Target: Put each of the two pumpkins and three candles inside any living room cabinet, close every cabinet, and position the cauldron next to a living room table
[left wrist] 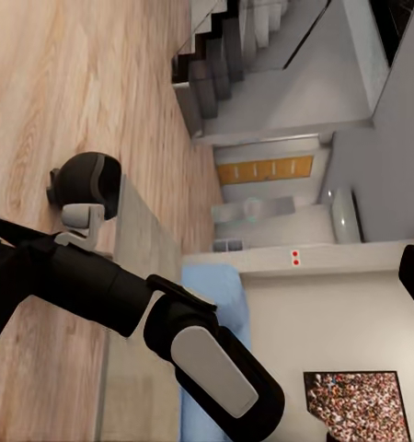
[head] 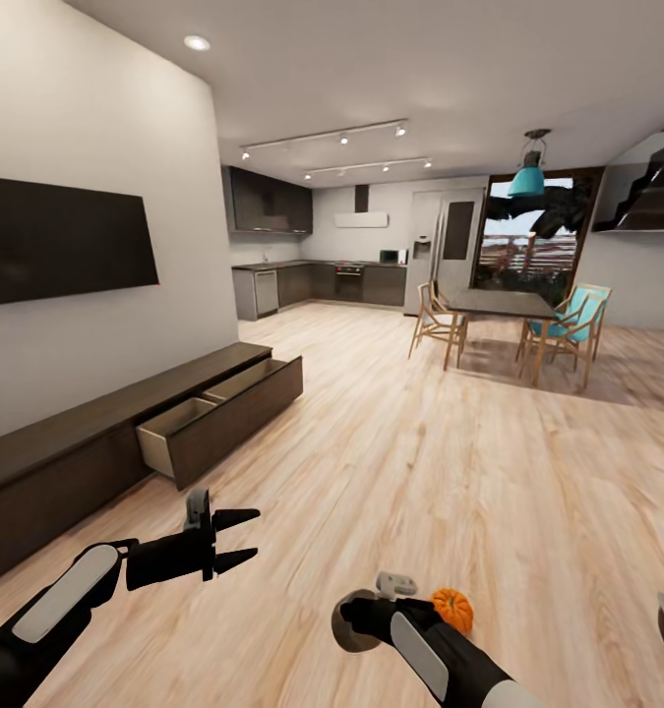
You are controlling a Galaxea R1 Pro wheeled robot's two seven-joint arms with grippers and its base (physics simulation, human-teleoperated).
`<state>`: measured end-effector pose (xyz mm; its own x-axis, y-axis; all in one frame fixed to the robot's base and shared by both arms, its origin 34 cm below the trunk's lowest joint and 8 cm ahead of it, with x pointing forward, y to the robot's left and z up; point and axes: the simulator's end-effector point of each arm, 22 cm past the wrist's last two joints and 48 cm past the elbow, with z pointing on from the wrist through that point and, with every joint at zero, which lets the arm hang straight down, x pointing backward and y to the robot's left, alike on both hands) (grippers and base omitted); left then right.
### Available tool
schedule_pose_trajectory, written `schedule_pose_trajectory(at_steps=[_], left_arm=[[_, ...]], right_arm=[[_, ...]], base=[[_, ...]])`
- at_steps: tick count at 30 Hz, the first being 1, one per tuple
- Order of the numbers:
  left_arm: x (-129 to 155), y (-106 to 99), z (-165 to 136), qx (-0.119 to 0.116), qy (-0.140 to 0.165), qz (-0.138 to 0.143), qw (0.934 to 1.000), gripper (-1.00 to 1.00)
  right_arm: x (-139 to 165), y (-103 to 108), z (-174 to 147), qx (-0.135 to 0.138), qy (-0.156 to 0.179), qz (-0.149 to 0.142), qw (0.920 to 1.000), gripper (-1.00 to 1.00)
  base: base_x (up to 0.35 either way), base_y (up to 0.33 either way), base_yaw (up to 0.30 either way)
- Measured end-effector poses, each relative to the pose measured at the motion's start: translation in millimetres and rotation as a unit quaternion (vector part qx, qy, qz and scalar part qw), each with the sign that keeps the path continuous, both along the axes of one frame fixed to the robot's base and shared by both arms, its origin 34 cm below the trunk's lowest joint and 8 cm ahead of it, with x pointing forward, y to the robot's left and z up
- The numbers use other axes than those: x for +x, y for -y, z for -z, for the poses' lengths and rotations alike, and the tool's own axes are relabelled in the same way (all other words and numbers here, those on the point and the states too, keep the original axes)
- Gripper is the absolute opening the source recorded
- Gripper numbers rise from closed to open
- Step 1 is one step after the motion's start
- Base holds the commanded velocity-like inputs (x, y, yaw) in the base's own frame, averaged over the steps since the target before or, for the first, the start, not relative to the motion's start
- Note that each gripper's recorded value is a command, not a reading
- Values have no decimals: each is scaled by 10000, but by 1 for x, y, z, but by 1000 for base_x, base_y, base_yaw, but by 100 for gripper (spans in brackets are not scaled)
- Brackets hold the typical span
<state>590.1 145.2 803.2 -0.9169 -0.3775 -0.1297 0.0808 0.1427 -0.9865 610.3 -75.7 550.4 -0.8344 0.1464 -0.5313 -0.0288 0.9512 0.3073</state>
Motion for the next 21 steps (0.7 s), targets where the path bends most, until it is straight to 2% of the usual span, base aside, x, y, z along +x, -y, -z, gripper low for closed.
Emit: schedule_pose_trajectory(at_steps=[17,21], left_arm=[[0,-1,0,6,-1,-4,10000,100],[0,-1,0,8,-2,-5,10000,100]], right_arm=[[2,2,-1,11,50,40,10000,-100],[3,1,-1,17,51,46,10000,-100]], base=[[232,0,0],[128,0,0]])
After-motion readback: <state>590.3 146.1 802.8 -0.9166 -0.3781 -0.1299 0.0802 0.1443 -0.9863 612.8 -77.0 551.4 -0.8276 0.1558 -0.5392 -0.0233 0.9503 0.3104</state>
